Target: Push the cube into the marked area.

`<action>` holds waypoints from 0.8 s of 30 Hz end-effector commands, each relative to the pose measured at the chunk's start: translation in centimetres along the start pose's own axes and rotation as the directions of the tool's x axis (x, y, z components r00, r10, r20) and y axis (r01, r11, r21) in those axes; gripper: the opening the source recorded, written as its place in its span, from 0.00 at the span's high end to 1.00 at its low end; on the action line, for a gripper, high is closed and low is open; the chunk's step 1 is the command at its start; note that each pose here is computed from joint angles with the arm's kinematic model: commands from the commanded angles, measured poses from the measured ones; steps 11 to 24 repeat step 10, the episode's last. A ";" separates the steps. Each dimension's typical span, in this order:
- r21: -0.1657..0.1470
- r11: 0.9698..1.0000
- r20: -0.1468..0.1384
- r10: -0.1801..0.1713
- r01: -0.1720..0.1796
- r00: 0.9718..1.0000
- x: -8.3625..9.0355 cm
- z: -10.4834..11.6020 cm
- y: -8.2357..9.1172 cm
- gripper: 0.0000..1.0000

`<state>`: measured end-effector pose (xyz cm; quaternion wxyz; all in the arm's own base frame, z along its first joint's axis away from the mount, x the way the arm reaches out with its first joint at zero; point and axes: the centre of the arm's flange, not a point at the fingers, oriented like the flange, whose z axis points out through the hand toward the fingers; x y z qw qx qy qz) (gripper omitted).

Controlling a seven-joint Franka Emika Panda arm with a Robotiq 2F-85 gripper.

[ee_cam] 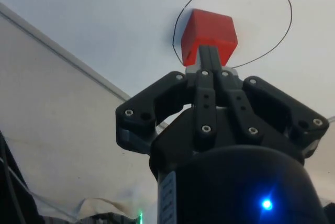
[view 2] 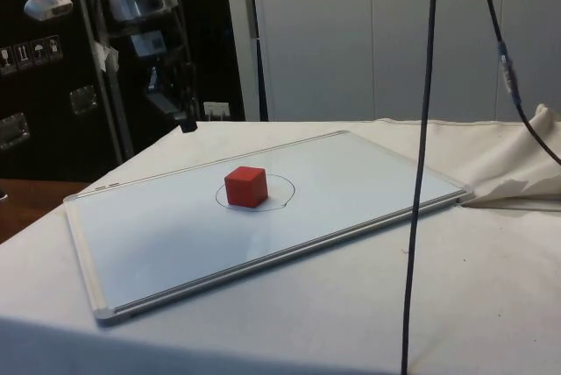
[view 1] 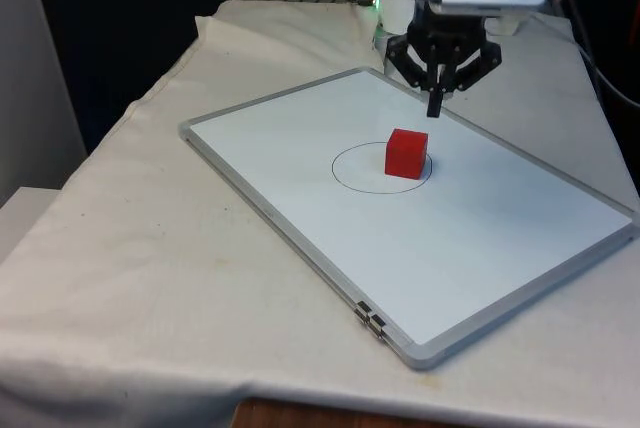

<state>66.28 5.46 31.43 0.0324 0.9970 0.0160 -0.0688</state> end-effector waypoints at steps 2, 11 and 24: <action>0.023 1.000 -0.013 0.002 -0.002 1.000 -0.3 -0.6 0.2 1.00; 0.036 0.999 -0.012 0.005 -0.005 1.000 -0.5 -1.2 0.7 1.00; 0.036 0.999 -0.012 0.005 -0.005 1.000 -0.5 -1.2 0.7 1.00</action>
